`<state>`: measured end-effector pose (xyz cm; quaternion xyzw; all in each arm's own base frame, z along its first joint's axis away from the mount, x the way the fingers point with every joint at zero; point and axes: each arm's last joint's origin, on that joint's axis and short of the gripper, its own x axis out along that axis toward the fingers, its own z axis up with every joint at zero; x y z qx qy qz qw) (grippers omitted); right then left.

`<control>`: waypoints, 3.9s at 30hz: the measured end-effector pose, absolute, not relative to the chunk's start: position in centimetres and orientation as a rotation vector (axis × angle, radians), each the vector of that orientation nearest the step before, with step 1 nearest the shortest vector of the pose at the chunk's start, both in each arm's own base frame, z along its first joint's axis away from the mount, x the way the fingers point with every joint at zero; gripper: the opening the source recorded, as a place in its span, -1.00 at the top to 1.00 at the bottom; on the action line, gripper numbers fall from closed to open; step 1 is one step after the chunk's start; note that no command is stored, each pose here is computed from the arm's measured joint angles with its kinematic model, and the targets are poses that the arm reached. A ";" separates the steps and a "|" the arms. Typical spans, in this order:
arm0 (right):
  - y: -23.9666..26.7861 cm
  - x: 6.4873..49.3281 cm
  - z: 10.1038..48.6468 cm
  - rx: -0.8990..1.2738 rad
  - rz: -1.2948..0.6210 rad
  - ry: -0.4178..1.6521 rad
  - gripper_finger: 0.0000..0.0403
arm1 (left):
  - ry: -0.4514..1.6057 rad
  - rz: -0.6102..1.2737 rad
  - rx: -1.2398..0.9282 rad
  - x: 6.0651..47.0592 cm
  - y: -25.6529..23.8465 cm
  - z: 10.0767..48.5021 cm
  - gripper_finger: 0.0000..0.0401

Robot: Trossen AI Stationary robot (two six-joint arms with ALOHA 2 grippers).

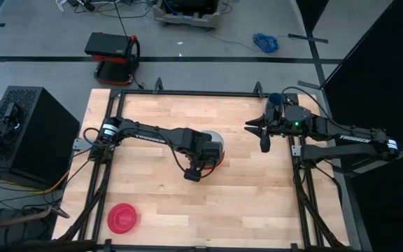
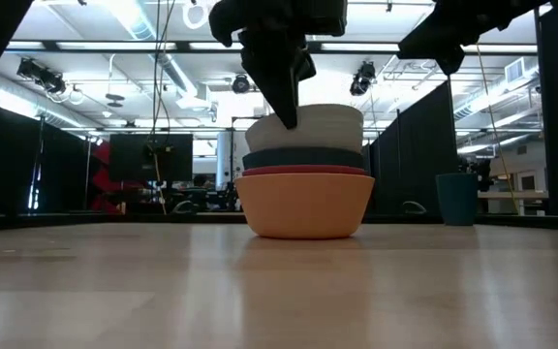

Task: Nest bowls inside each other
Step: Stack the white bowl on top of the blue bowl, then stack the pink bowl on top of the white bowl

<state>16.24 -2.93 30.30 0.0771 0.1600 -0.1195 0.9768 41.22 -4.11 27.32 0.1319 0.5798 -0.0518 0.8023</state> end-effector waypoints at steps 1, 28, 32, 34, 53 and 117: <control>-2.9 16.2 30.3 0.155 -0.241 0.323 0.57 | 1.245 -0.111 0.283 41.2 -4.1 27.3 1.00; -2.9 16.2 30.3 0.173 -0.245 0.318 0.57 | 1.287 -0.096 0.333 41.2 -4.7 26.5 1.00; -2.9 16.3 30.3 0.174 -0.246 0.315 0.57 | 1.290 -0.097 0.334 41.4 -4.7 26.2 1.00; -2.9 16.3 30.4 0.173 -0.245 0.312 0.57 | 1.292 -0.097 0.335 41.4 -4.7 26.2 1.00; -2.9 16.3 30.4 0.178 -0.246 0.310 0.57 | 1.335 -0.117 0.323 41.3 -4.7 25.6 1.00; -2.3 16.3 30.3 0.158 -0.198 0.326 0.57 | 1.224 0.112 0.100 32.5 -6.9 32.9 0.39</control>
